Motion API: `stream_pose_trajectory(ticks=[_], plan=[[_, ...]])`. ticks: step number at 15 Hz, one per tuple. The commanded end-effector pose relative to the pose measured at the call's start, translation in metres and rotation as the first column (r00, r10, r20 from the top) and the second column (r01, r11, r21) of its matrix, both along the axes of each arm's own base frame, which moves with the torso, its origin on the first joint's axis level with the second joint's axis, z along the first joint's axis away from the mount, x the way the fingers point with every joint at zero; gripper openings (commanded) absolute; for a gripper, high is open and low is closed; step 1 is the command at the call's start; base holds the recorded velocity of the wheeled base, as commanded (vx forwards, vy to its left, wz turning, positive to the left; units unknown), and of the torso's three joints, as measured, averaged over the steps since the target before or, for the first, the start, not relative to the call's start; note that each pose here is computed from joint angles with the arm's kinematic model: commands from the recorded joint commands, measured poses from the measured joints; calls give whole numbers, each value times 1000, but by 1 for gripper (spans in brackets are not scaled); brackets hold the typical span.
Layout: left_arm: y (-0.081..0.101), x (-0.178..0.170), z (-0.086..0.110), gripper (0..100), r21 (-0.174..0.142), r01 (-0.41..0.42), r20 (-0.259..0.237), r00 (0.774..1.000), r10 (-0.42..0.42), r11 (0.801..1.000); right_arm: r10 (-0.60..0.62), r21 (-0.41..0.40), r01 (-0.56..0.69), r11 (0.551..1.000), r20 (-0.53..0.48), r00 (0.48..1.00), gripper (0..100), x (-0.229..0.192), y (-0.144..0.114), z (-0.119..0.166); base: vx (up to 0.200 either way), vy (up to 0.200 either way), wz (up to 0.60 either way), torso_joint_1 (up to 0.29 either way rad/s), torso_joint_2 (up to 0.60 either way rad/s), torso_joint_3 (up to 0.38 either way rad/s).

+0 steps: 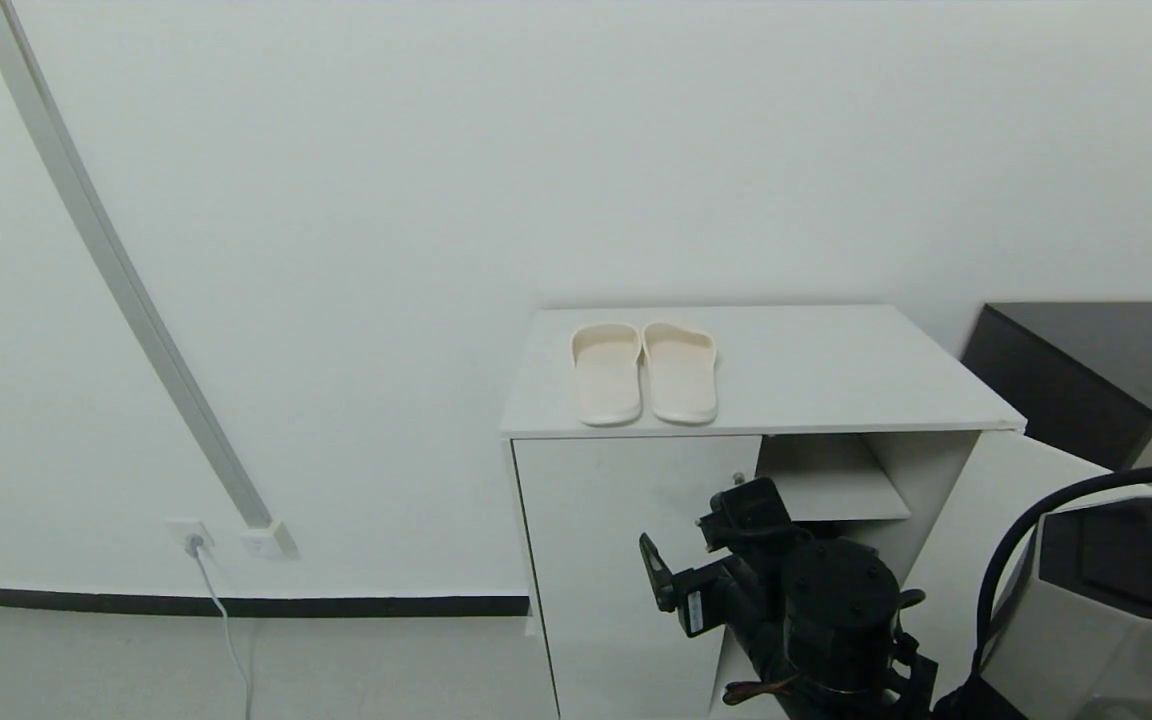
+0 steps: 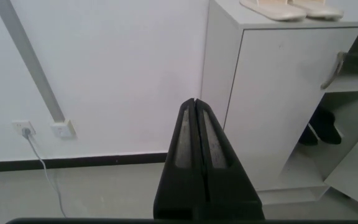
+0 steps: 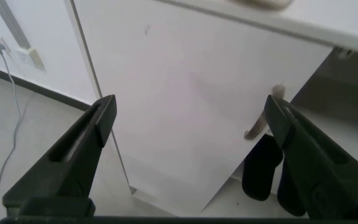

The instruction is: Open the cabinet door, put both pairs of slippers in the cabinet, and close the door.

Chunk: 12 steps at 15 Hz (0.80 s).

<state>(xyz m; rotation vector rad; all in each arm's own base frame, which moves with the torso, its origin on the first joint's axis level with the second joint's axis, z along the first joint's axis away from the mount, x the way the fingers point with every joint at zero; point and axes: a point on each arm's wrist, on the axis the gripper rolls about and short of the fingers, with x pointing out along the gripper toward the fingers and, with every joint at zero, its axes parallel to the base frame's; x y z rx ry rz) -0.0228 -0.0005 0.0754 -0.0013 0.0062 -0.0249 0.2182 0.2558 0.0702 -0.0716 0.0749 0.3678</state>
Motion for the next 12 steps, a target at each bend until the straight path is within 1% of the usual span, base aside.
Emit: stream_pose_trajectory(ticks=[1,4,7,8,9,10,11,12], plan=[[0,0,0,0,0,0,0,1000,0,1000,0,0,0,1000,0,1000,100,0,0,0,0,0,0,256,-579,-334],[0,0,0,0,0,0,0,1000,0,1000,-1,0,1,1000,0,1000,100,0,0,0,0,0,0,261,-580,-320],[0,0,0,0,1,1,0,1000,-1,1000,-2,-12,2,1000,6,1000,100,1,0,0,0,0,0,196,-437,-240],[0,0,0,0,0,1,0,1000,-1,1000,-6,-4,6,1000,14,1000,100,2,-1,1,0,0,0,129,-325,-168],[0,0,0,0,1,1,0,1000,-1,1000,-4,3,4,1000,27,1000,100,3,0,0,0,0,0,51,-95,-56],[0,0,0,0,3,1,0,1000,-1,1000,-3,3,3,1000,67,998,100,8,-2,2,0,0,0,27,-51,-32],[0,0,0,0,4,4,0,1000,-4,1000,14,-28,-12,1000,96,995,100,15,-5,2,0,0,0,0,0,0],[0,0,0,0,6,3,0,1000,-3,1000,1,-22,2,1000,132,991,100,25,-4,10,0,0,0,0,0,0]])
